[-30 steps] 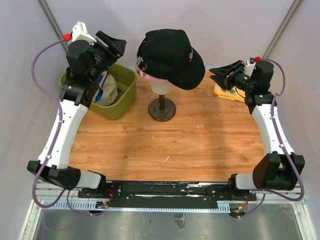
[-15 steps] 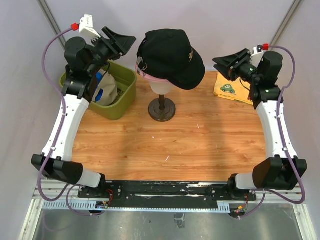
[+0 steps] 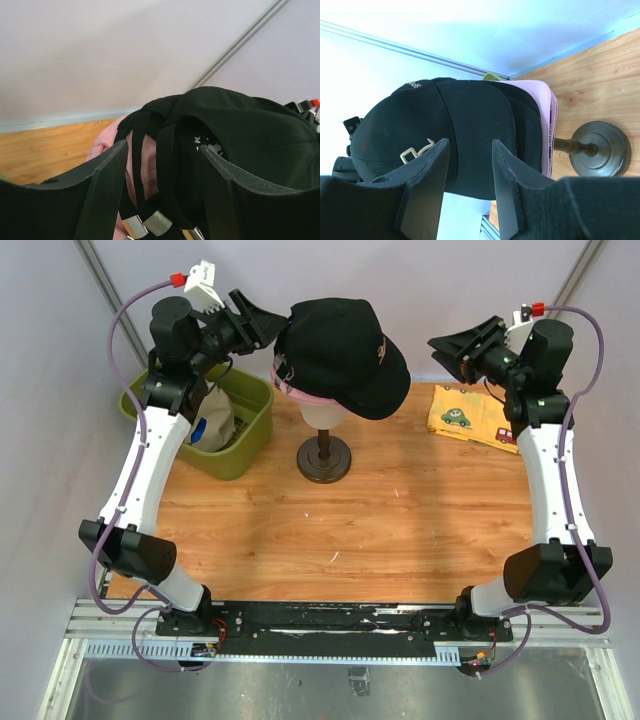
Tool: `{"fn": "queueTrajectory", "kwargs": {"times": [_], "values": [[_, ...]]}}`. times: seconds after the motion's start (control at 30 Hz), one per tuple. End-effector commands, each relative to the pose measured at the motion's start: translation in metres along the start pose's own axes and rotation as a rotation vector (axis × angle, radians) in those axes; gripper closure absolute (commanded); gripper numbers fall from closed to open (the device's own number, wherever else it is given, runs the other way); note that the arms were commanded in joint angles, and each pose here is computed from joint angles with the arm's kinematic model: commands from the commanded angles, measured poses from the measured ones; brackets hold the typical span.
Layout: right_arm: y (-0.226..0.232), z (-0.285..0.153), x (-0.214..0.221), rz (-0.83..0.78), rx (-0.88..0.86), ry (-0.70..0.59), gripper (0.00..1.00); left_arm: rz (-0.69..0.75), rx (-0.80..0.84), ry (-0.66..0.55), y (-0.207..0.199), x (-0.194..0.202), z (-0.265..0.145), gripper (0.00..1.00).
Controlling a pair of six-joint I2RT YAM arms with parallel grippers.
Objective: Stack the hats
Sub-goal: Stack the hat on the hat.
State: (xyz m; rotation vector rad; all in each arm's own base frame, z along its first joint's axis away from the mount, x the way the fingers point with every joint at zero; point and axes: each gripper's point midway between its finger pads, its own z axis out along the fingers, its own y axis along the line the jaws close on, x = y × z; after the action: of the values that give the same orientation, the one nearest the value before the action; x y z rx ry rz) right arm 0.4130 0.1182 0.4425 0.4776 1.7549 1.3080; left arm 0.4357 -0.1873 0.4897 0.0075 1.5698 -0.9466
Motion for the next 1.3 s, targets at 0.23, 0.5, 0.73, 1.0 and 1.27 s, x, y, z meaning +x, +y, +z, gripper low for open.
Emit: {"fn": "queueTrajectory", "kwargs": {"times": [0.23,0.5,0.73,1.0,1.27], "values": [[0.036,0.018,0.0,-0.105,-0.051,0.027,0.59,0.079,0.0,0.046,-0.002,0.01,0.018,0.37],[0.093,0.031,0.0,-0.263,-0.113,0.025,0.59,0.109,-0.116,0.087,0.023,0.024,0.024,0.45],[0.127,0.048,0.009,-0.31,-0.199,0.046,0.59,0.119,-0.186,0.113,0.04,0.033,0.023,0.68],[0.164,0.066,0.034,-0.331,-0.377,0.083,0.59,0.113,-0.243,0.141,0.052,0.043,0.018,0.81],[0.202,0.07,0.053,-0.368,-0.527,0.091,0.59,0.116,-0.292,0.15,0.056,0.048,0.014,0.83]]}}
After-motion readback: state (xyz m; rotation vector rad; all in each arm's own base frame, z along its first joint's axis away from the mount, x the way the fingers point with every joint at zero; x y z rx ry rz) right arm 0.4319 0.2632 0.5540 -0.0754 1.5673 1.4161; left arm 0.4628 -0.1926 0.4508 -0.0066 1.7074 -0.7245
